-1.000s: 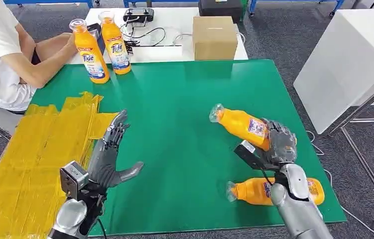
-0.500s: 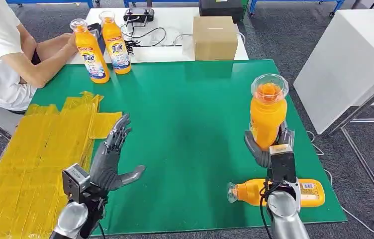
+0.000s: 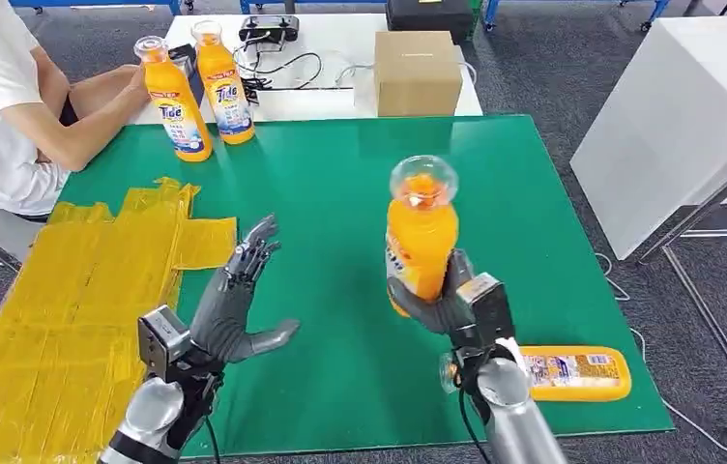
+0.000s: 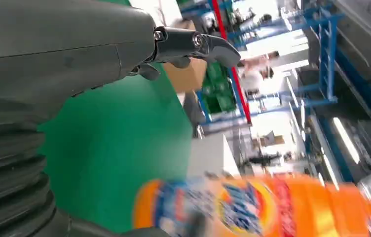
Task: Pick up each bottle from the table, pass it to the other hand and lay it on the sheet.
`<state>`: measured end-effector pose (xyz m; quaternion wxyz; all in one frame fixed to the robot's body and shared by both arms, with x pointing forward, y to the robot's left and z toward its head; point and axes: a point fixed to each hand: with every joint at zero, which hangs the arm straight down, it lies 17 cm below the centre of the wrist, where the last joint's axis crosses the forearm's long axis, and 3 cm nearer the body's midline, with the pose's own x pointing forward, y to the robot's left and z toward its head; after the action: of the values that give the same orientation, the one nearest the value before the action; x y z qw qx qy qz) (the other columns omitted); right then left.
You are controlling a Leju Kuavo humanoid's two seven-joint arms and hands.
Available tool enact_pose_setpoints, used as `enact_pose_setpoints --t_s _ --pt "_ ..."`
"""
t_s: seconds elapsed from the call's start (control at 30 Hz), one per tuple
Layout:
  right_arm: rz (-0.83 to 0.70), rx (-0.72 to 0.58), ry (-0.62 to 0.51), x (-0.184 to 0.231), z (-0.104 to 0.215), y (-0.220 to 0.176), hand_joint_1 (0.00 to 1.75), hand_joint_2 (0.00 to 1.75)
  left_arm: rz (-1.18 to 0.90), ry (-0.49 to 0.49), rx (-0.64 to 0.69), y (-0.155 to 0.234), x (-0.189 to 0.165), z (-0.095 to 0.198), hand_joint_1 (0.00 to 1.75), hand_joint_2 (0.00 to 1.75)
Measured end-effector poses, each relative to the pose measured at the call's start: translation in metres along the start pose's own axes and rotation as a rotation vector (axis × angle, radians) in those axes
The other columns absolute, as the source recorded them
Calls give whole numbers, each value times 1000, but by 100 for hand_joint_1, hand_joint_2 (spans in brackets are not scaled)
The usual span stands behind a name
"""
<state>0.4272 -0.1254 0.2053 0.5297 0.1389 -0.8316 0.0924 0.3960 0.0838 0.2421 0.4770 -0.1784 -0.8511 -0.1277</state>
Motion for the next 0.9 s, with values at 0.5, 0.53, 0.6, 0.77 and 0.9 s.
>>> enact_pose_setpoints --t_s 0.5,0.53,0.6,0.77,0.9 --pt "10 167 121 -46 -4 69 175 175 53 16 -53 -16 -5 -7 0 175" --pt "22 172 129 -50 -4 73 175 175 56 16 -57 -17 -5 -8 0 175" --pt "54 189 146 -57 -6 82 175 175 62 14 -70 -21 -5 -10 0 175" --pt "94 230 145 -60 -12 105 175 175 71 14 -83 -26 -5 -13 0 175" --pt "118 253 136 -60 -14 117 175 175 74 15 -85 -26 -5 -14 0 175"
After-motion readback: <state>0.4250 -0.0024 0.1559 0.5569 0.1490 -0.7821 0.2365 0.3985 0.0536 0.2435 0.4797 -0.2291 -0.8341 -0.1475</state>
